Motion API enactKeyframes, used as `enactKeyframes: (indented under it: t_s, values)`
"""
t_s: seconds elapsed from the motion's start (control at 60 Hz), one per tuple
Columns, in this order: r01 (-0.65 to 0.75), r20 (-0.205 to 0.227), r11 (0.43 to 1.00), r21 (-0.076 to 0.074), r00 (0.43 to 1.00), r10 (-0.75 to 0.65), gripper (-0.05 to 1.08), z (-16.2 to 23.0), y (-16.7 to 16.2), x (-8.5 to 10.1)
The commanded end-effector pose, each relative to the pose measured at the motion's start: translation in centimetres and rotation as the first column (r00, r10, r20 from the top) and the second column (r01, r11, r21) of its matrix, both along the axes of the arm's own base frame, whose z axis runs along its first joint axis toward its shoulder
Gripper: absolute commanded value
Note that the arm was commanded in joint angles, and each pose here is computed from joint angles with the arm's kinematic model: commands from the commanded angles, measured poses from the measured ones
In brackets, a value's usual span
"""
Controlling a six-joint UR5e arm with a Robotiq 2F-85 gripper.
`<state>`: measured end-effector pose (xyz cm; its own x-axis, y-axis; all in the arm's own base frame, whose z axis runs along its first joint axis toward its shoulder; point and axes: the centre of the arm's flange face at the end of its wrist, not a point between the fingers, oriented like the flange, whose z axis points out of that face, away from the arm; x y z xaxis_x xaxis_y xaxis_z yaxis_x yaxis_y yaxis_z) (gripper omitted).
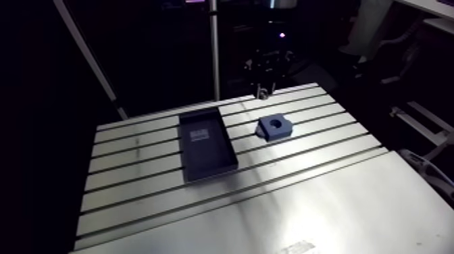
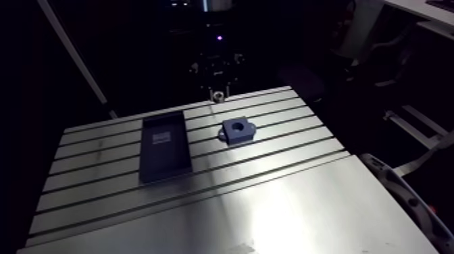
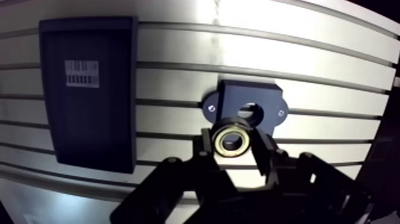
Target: Pick up the bearing and press it into the housing until flush.
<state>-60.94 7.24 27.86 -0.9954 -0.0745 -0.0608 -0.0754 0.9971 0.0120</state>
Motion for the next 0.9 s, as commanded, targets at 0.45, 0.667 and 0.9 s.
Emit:
enactKeyframes:
  t_s: [0.45,0.667,0.9]
  values:
    - [0.082,0.023,0.997,-0.006,0.996,-0.082,0.66,-3.4,4.0,1.0]
    - [0.091,0.029,0.996,-0.008,0.995,-0.091,0.66,-4.2,4.6,1.3]
    - [0.094,0.032,0.996,-0.006,0.995,-0.094,0.66,-5.4,4.6,1.5]
